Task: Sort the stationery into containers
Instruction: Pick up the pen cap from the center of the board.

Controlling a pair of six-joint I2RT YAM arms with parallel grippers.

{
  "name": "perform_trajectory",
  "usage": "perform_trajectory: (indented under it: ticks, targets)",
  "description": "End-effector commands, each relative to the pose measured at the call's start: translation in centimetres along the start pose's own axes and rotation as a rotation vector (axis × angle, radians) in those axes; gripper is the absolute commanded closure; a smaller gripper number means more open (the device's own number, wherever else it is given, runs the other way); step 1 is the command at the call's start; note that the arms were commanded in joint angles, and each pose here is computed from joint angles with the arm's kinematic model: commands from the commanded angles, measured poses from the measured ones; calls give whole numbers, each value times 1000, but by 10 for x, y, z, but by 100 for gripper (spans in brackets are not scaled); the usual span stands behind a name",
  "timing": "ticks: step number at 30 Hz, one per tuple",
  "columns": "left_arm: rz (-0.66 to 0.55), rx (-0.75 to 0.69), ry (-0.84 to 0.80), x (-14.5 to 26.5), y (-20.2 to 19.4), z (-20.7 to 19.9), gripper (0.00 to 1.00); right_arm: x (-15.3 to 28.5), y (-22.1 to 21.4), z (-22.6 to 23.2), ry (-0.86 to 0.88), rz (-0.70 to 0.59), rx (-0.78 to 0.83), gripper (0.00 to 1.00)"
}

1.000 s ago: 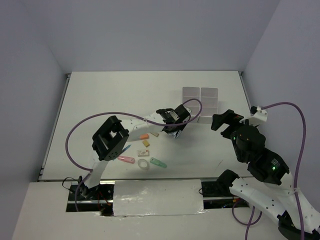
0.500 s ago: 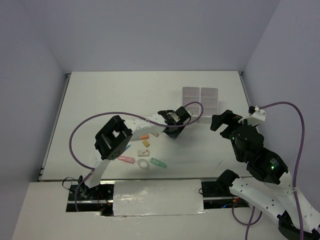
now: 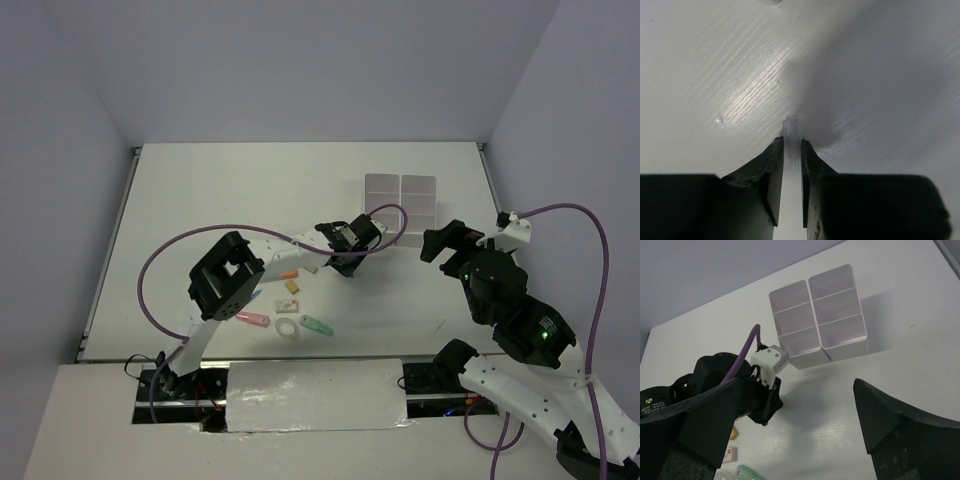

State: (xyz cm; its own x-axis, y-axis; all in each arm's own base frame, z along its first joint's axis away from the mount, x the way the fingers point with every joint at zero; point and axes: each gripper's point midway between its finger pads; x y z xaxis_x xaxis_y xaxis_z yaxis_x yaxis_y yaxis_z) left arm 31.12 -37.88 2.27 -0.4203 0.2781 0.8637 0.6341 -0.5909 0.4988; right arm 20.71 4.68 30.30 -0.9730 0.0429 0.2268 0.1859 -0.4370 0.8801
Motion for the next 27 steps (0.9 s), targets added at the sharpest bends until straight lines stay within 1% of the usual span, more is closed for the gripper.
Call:
perform_trajectory:
  ticks: [1, 3, 6, 8, 9, 11, 12, 14, 15, 16, 17, 19, 20, 21, 22, 23, 24, 25, 26, 27]
  targets:
    - [107, -10, -4, -6, -35, 1, 79, -3, 2, 2, 0, -12, 1, 0]
    - [99, -6, -3, -2, -32, 2, 88, -4, 0, 2, -1, -10, 3, 0]
    - [43, 20, -5, 14, -16, 3, 97, -5, -2, 2, -2, -5, 5, 0]
    - [12, 49, -2, 23, -6, 9, 100, -6, -4, 4, 4, -2, -3, 0]
    - [-5, 70, -5, 28, -1, 10, 100, -6, -6, 6, 18, 7, -3, 0]
    - [-75, 113, -4, 48, 18, 21, 100, -5, -5, 9, 39, 2, -11, 0]
    - [-121, 140, -8, 66, 28, 25, 100, -5, -5, 10, 44, 1, -14, 0]
    - [-185, 181, 11, 83, 42, 38, 100, -5, -5, 10, 42, 3, -9, 0]
    - [-245, 217, 13, 105, 54, 44, 100, -5, -4, 11, 46, 3, -7, 0]
    - [-263, 246, 29, 112, 55, 55, 100, -6, -5, 14, 57, 9, -4, 0]
    - [-327, 297, 45, 137, 66, 66, 100, -8, -9, 16, 61, 21, 1, 0]
    - [-371, 387, 99, 158, 66, 98, 100, -10, -15, 33, 126, 52, -13, 0]
    - [-422, 462, 133, 185, 65, 116, 100, -13, -23, 40, 151, 77, -17, 1]
    - [-447, 536, 193, 200, 60, 147, 100, -17, -35, 62, 229, 132, -38, 2]
    - [-469, 600, 244, 215, 53, 165, 100, -21, -49, 73, 267, 182, -40, 4]
    - [-521, 694, 327, 248, 37, 188, 100, -24, -62, 88, 308, 235, -60, 7]
    - [-550, 752, 382, 266, 26, 207, 100, -34, -89, 111, 365, 333, -52, 9]
    - [-628, 810, 402, 302, 18, 217, 100, -31, -105, 129, 403, 387, -41, 10]
    - [-624, 822, 440, 311, 3, 223, 100, -33, -119, 143, 412, 420, -23, 10]
    - [-637, 842, 473, 325, -8, 231, 100, -46, -151, 153, 361, 481, 32, 10]
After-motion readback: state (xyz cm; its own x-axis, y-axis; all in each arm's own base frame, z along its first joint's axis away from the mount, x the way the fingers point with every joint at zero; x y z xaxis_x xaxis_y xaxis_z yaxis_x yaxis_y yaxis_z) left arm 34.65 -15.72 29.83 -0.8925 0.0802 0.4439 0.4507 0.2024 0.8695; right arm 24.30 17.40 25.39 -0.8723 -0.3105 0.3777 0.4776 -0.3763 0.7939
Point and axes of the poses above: each gripper's point midway between its finger pads, its own x axis back along the fingers, its own z axis along the line the jaws close on, y = z × x, and after that the axes turned 2 degrees about -x, right-handed
